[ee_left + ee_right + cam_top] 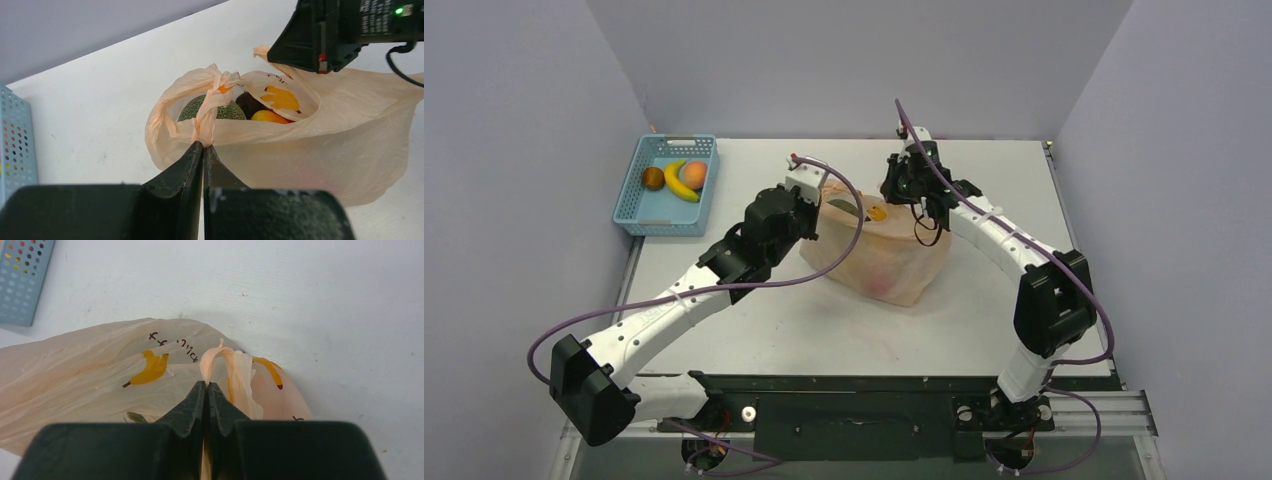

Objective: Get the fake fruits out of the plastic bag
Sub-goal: Adjust the plastic bag at the center of the board.

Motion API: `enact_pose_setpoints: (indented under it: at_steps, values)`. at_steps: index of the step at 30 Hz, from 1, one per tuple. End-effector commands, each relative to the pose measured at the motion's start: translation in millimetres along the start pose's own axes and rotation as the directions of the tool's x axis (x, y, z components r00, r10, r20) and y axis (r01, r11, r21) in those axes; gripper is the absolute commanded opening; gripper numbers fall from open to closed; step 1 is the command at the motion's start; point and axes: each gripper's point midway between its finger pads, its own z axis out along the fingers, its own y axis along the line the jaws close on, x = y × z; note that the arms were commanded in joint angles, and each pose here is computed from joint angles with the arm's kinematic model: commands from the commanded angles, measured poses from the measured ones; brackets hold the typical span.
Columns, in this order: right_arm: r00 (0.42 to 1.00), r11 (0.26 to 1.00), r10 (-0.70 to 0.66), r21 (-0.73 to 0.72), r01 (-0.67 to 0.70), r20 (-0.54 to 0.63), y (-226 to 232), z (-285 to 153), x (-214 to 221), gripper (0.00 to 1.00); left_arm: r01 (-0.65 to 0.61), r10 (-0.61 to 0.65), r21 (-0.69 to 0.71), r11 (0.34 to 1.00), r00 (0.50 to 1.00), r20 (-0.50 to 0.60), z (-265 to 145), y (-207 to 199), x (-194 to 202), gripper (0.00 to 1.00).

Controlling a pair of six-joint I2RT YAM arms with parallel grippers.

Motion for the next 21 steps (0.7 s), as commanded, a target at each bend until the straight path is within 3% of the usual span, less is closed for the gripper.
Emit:
enact_pose_setpoints:
  at_steps: [1,4,7,11,13,16,20,21]
  values:
    - [0.977,0.997,0.069,-0.031,-0.064,0.202,10,-50,-67,0.0,0.073,-0.067,-0.104,0.992,0.996,0.064,-10,21,-26,0.0]
    - [0.951,0.986,0.155,-0.094,-0.135,0.267,10,-75,-93,0.0,0.13,-0.126,-0.128,0.983,0.991,0.034,-6,24,-25,0.0]
    - [0.921,0.963,0.254,-0.168,-0.212,0.294,12,-90,-110,0.0,0.207,-0.215,-0.102,0.973,0.974,-0.071,7,27,-14,0.0]
    - [0.904,0.942,0.304,-0.234,-0.24,0.301,12,-103,-124,0.0,0.419,-0.419,-0.02,0.908,0.904,-0.084,21,41,-32,0.0]
    - [0.889,0.939,0.313,-0.246,-0.238,0.334,7,-111,-137,0.0,0.514,-0.508,0.072,0.855,0.857,-0.091,30,47,-48,0.0]
    - [0.863,0.932,0.335,-0.268,-0.245,0.379,3,-120,-161,0.0,0.679,-0.655,0.223,0.699,0.734,-0.182,40,47,-66,0.0]
    - [0.82,0.911,0.375,-0.334,-0.241,0.433,1,-133,-208,0.0,0.799,-0.776,0.329,0.503,0.585,-0.234,64,70,-87,0.0]
    - [0.812,0.906,0.381,-0.353,-0.233,0.442,1,-136,-220,0.0,0.803,-0.792,0.352,0.482,0.57,-0.217,72,82,-93,0.0]
